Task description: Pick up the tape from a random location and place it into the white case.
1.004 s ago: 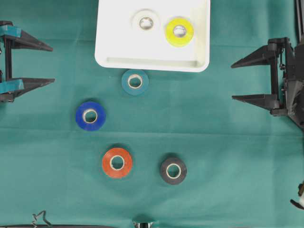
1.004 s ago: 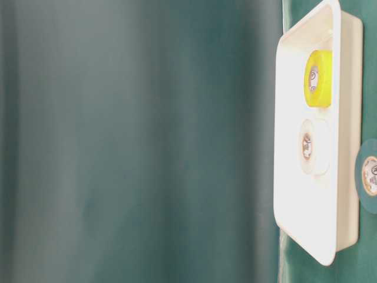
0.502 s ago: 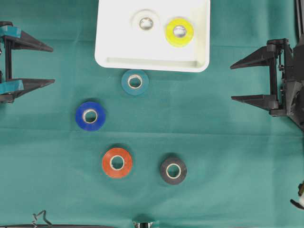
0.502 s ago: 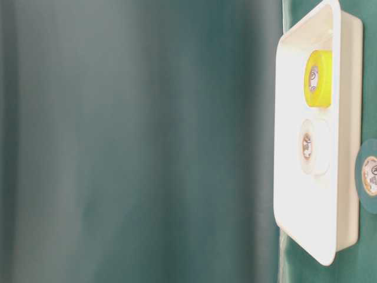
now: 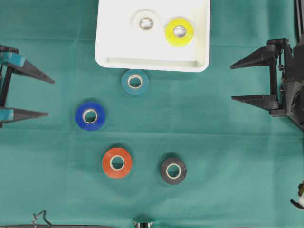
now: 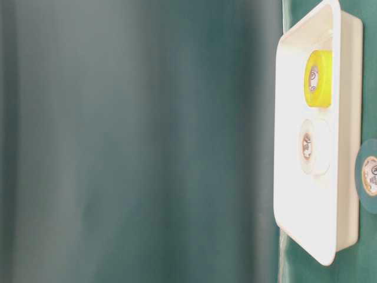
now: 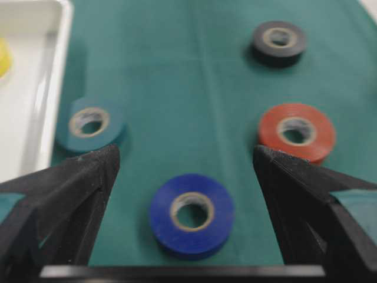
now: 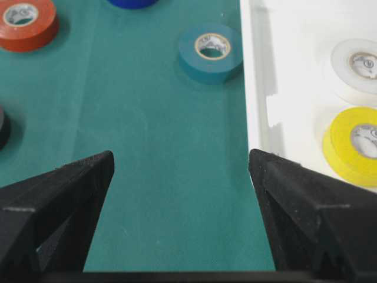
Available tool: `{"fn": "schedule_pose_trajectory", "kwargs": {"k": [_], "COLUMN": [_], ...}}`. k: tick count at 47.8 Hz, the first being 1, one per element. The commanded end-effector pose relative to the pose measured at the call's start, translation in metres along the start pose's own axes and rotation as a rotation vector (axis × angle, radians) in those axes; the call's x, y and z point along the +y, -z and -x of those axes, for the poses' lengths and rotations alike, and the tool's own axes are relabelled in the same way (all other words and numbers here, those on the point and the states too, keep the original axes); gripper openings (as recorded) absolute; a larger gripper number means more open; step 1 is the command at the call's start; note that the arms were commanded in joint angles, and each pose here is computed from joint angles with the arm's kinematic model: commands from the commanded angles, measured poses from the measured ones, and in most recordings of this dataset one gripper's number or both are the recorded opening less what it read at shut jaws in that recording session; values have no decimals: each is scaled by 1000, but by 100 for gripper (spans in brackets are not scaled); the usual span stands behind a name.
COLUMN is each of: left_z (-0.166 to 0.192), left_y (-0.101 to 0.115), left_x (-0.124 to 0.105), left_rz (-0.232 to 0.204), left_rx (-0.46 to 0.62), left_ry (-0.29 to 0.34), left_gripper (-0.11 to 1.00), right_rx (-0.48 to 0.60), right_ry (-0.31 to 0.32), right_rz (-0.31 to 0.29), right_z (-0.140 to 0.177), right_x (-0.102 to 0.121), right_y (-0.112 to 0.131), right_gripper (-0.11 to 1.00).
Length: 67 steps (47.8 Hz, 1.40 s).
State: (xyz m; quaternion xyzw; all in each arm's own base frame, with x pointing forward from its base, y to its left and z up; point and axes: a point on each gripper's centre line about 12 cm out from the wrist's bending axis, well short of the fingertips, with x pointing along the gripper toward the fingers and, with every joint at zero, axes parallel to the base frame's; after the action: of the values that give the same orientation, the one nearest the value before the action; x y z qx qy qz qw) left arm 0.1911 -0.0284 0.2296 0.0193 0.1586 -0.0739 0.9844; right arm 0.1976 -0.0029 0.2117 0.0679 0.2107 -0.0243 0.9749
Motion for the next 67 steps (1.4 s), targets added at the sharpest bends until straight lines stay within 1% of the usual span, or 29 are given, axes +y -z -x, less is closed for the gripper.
{"fn": "schedule_pose_trajectory", "kwargs": {"k": [1, 9, 12, 19, 28, 35, 39, 40, 55, 61, 67], "left_z": [-1, -2, -3, -9, -27, -51, -68, -74, -149, -172, -191], "left_y": [-6, -5, -7, -19, -29, -42, -54, -59, -100, -115, -127], "left_x": [-2, -2, -2, -8, -11, -11, -12, -12, -16, -19, -24], "left_rz": [0, 2, 2, -10, -14, -15, -18, -20, -42, -43, -55], "left_rx": [-23, -19, -32, -113, -133, -130, -128, -131, -126, -121, -108], "left_ry": [8, 8, 8, 36, 44, 42, 42, 42, 42, 47, 57], "left_gripper": [96, 96, 96, 96, 96, 96, 96, 96, 96, 96, 96], "right_rx": [-21, -23, -24, -27, -35, -35, -33, -35, -32, -33, -38], "right_ry": [-3, -3, -3, -4, -5, -5, -5, -5, -4, -4, -5], "right_rz": [1, 1, 1, -1, 1, 1, 1, -1, 1, 2, 5], "right_z": [0, 0, 0, 0, 0, 0, 0, 0, 0, 0, 1], "right_x": [1, 1, 1, 1, 2, 2, 2, 2, 2, 2, 2], "right_y": [-8, -9, -9, -10, -13, -13, -12, -13, -13, -13, -14], "right_gripper": [87, 87, 87, 87, 87, 87, 87, 87, 87, 87, 87]}}
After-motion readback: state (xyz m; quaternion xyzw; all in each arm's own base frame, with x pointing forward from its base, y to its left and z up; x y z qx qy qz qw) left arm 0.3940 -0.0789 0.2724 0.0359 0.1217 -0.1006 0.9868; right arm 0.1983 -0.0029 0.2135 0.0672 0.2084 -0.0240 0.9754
